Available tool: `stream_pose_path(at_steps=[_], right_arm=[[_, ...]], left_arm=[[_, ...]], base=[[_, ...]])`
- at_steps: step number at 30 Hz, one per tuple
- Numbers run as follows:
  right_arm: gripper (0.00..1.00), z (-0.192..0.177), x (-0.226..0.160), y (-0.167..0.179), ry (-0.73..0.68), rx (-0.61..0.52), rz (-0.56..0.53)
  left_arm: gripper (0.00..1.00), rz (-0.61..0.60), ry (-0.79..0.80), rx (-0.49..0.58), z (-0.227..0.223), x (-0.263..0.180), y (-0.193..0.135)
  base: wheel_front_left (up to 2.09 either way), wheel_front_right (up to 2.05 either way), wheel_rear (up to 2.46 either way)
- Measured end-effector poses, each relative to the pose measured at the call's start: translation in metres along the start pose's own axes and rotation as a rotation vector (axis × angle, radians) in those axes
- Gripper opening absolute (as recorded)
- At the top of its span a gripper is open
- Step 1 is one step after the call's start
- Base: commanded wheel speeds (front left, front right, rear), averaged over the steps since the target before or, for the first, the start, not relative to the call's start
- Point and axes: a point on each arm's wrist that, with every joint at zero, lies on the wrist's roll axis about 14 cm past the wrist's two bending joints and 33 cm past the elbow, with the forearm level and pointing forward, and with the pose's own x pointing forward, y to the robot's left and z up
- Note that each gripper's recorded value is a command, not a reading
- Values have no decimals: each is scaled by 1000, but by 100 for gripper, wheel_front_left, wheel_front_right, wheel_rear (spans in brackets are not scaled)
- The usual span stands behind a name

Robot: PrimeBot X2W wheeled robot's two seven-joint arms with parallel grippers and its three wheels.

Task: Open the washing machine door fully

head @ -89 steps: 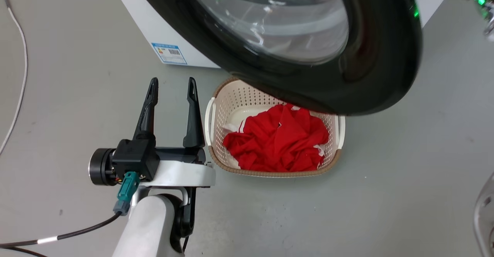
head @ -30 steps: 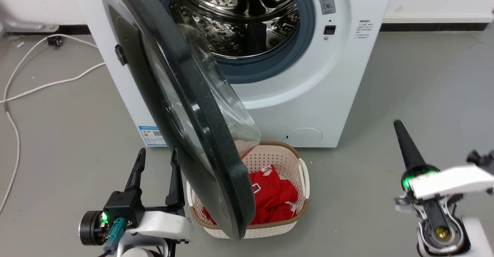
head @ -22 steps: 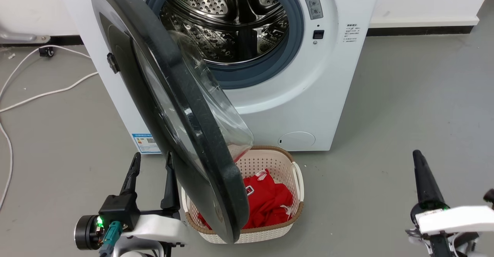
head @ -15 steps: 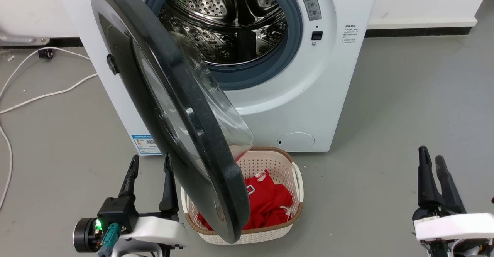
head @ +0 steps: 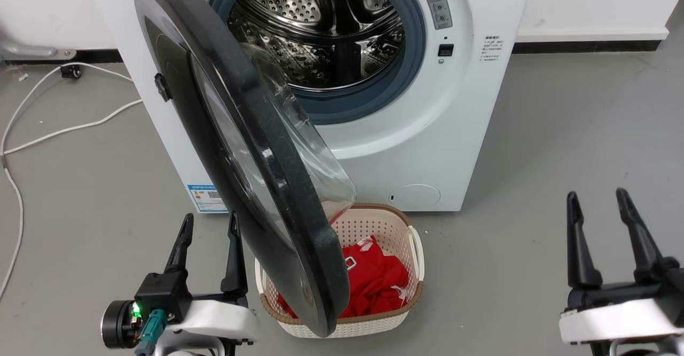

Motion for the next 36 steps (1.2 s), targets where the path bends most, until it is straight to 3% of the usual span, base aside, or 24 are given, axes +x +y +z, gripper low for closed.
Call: stream_pose_path(at_steps=[11, 27, 28, 29, 30, 31, 36], right_arm=[[100, -49, -21, -8, 161, 17, -37], [100, -55, -19, -10, 164, 15, -41], [100, -54, -19, -9, 162, 15, -40], [100, -54, -19, -9, 162, 15, -39], [100, -54, -19, -8, 161, 16, -38], [100, -54, -19, -8, 161, 16, -37], [100, -54, -19, -7, 161, 19, -33]], left_arm=[[100, -7, 3, 5, -1, 1, -2], [100, -18, 2, 3, -1, 2, -5], [91, -18, 2, 3, -1, 2, -5], [58, -18, 2, 3, -1, 2, -5], [35, -19, 2, 3, -1, 2, -6], [2, -20, 2, 3, -1, 2, -6], [0, -20, 3, 4, -2, 3, -6]], base=[[0, 0, 0], [0, 0, 0], [0, 0, 0], [0, 0, 0], [0, 0, 0], [0, 0, 0], [0, 0, 0]])
